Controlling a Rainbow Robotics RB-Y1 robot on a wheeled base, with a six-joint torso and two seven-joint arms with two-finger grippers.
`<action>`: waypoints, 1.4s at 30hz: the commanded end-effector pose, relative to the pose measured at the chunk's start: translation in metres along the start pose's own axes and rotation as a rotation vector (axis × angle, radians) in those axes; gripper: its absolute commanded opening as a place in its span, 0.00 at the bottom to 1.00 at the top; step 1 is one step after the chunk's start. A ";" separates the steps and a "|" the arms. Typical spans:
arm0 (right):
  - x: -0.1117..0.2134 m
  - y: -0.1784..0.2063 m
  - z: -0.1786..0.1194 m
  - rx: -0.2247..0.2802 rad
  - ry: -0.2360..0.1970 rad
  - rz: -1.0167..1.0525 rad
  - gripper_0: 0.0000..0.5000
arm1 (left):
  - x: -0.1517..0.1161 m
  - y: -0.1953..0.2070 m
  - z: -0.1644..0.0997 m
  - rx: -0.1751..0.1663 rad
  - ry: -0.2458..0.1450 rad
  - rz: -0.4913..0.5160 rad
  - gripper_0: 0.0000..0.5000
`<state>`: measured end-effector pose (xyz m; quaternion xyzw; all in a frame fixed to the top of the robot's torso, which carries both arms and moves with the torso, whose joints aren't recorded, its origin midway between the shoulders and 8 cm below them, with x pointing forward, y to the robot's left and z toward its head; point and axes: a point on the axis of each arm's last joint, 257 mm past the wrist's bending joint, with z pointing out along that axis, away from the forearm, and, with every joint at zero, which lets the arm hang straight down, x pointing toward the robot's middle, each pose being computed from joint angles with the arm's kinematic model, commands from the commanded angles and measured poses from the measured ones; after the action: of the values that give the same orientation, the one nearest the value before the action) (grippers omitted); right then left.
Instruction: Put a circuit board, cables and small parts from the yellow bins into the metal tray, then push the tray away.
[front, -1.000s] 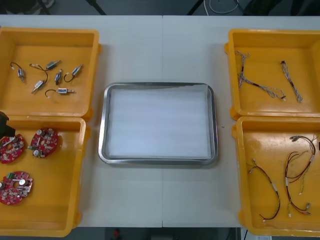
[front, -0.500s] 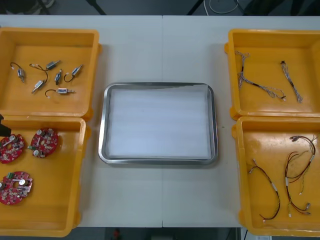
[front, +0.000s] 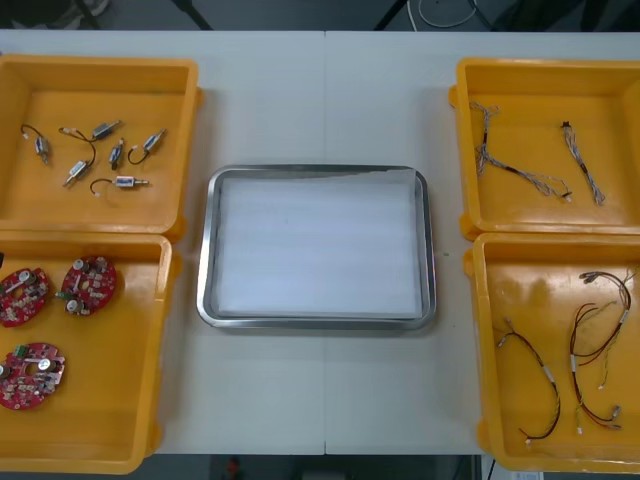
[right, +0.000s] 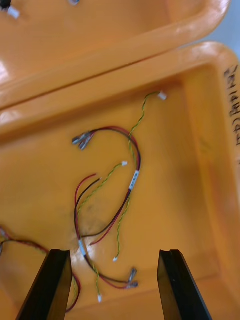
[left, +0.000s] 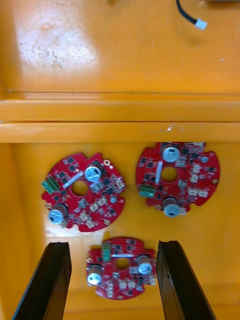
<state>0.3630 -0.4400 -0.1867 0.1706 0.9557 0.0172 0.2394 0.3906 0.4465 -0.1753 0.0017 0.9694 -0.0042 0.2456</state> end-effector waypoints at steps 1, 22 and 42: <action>-0.011 -0.020 0.014 0.026 -0.041 0.022 1.00 | -0.003 0.036 -0.005 -0.044 -0.015 0.088 1.00; 0.017 -0.012 0.102 -0.034 0.008 0.200 0.99 | 0.020 0.065 0.047 -0.047 0.030 0.097 1.00; 0.044 -0.021 0.129 -0.001 0.049 0.261 1.00 | 0.049 0.080 0.070 -0.042 0.069 0.089 1.00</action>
<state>0.3851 -0.4525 -0.3050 0.2660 0.9377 0.0469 0.2186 0.3933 0.5079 -0.2599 -0.0458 0.9725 -0.0135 0.2281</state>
